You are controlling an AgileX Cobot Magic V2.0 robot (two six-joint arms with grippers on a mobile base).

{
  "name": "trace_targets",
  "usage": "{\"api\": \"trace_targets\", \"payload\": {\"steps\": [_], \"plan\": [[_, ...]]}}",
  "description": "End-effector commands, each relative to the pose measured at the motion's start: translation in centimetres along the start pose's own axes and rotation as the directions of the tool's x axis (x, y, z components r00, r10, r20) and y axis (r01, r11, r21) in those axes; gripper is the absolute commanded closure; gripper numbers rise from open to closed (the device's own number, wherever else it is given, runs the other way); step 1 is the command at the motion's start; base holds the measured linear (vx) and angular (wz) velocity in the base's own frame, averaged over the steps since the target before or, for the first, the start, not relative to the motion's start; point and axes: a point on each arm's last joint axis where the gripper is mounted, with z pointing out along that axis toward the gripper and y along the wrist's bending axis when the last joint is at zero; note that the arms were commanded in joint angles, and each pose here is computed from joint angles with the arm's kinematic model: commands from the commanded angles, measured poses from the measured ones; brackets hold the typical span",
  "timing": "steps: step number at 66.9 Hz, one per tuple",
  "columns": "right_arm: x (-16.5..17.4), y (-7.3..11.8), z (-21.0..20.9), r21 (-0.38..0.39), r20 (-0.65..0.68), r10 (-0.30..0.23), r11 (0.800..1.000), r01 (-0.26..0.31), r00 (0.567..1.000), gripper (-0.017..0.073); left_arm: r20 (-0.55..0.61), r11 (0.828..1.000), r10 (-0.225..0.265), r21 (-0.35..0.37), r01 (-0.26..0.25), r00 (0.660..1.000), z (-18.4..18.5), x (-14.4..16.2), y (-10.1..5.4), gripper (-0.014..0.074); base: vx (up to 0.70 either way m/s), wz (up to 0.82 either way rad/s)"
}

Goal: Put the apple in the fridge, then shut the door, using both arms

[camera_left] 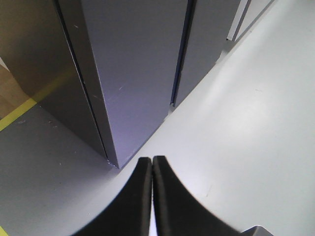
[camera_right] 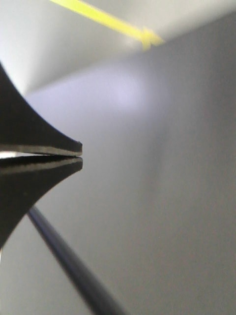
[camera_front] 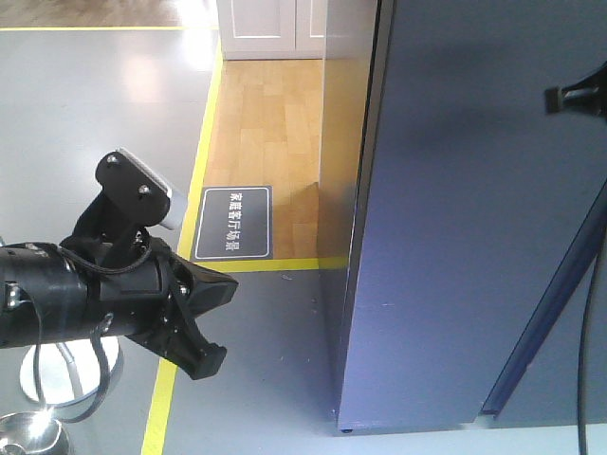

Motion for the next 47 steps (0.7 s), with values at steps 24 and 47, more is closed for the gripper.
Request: {"api": "trace_targets", "payload": {"steps": [24, 47], "plan": [[8.7, 4.0, -7.5, 0.006, -0.043, -0.065, 0.998, 0.065, 0.997, 0.0562, 0.090, 1.000, -0.014, -0.021, 0.016, 0.996, -1.0, -1.4, 0.0, 0.0600, 0.00, 0.00], [15.3, 3.7, -11.4, -0.006, -0.070, -0.026, 1.000, 0.026, 0.997, 0.0562, 0.090, 1.000, -0.014, -0.021, 0.016, 0.996, -1.0, -1.4, 0.0, 0.0600, 0.00, 0.00]]}}
